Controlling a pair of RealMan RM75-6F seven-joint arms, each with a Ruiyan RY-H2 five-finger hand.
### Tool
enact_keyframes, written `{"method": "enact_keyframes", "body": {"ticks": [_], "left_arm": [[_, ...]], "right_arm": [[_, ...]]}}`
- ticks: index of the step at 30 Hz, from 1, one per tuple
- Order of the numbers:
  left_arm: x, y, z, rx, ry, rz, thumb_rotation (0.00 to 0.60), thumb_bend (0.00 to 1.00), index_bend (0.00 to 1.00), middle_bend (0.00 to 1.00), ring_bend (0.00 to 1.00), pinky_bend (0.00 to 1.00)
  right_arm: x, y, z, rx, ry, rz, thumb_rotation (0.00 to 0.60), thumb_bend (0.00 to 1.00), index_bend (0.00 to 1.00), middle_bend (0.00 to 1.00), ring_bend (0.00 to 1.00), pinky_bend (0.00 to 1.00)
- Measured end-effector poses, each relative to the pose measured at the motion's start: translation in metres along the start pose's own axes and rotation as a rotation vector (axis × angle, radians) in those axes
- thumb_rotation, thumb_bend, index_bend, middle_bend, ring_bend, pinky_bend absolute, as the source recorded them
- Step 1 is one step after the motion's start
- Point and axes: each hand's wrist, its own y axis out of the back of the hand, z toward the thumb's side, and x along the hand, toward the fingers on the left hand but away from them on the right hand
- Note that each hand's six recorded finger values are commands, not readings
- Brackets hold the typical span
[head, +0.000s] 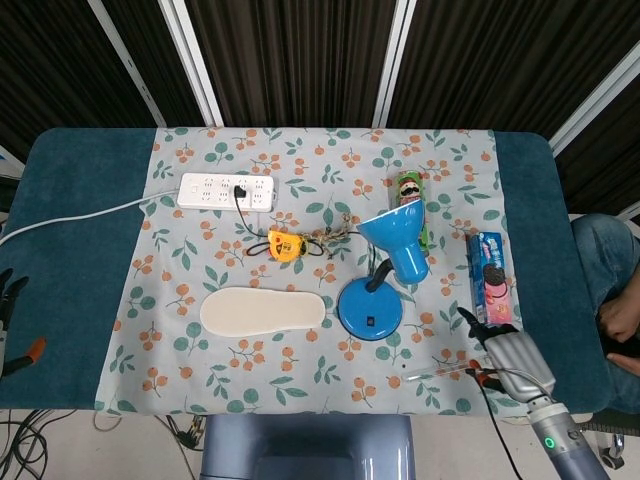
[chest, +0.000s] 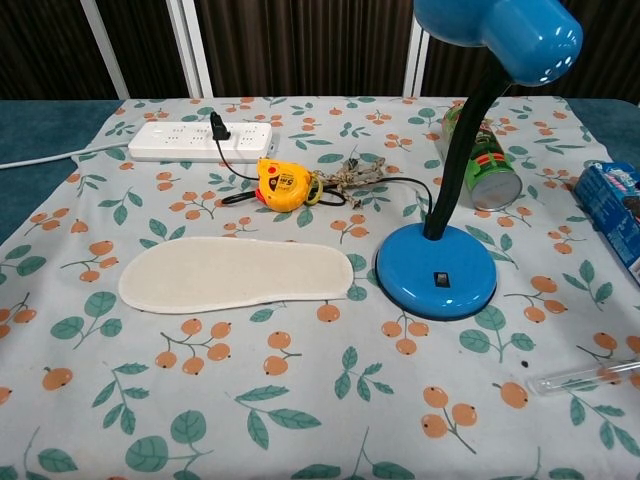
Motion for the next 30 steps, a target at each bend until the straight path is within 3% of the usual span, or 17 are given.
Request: {"method": "enact_keyframes", "body": {"ticks": [8,30], "left_arm": [[0.000,-0.001,0.000,0.002,0.002,-0.007,0.600,0.25,0.10,0.00,0.00,0.14],[0.001,-0.001,-0.001,0.001,0.005,-0.006,0.600,0.25,0.10,0.00,0.00,0.14]], "right_arm": [[-0.041,-0.019,0.032,-0.047,0.054,0.093,0.600,0.55,0.00,0.57,0.59,0.59],[-0.079,-0.048,0.098,-0.059,0.145,0.208,0.600,0.59,0.00,0.59,0.61,0.78]]}}
